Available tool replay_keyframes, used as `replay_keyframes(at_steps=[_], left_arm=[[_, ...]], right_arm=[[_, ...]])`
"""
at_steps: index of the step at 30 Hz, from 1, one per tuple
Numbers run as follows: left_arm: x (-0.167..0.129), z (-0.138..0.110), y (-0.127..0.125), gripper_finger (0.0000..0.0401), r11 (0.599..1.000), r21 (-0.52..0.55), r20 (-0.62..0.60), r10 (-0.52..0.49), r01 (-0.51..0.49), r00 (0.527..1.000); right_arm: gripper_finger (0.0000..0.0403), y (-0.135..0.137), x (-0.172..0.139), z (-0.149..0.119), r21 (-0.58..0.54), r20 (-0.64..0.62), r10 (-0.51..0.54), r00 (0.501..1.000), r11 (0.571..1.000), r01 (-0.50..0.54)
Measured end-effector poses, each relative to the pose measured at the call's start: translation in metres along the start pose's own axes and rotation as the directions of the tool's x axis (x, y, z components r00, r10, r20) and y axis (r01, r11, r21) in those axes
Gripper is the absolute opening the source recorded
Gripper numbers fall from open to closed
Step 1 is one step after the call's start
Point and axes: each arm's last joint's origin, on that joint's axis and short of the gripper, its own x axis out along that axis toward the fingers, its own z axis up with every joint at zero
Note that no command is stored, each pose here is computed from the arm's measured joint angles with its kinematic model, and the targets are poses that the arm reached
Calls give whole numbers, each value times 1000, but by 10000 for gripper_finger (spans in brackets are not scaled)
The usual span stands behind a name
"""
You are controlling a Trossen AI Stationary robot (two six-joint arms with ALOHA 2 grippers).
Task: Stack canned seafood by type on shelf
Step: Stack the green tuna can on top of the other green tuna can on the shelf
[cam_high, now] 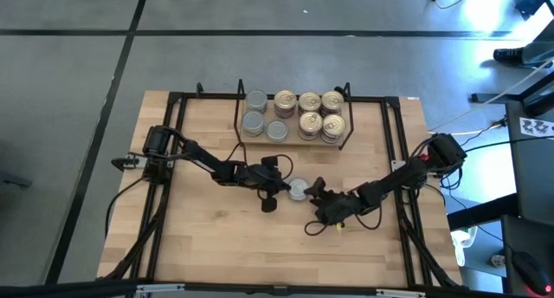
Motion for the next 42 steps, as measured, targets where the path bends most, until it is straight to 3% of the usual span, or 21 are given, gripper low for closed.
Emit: replay_keyframes(at_steps=[11, 25, 33, 39, 42], left_arm=[[0, 0, 0, 4, 1000, 9, 6, 0, 0, 1000], [0, 0, 1, 2, 1000, 12, 5, 5, -5, 1000], [0, 0, 1, 2, 1000, 17, 6, 4, -4, 1000], [0, 1, 2, 4, 1000, 16, 10, 2, -2, 1000], [0, 1, 2, 2, 1000, 16, 10, 4, -4, 1000]], right_arm=[[259, -3, 18, -6, -80, -39, -36, 999, 996, 33], [259, -20, 33, -22, 1, -5, 12, 1000, 1000, -12], [259, -29, 35, -19, 51, 4, -90, 996, 995, 90], [257, -28, 38, -22, 54, -10, -86, 996, 995, 86], [233, -27, 38, -22, 61, -13, -80, 997, 995, 80]])
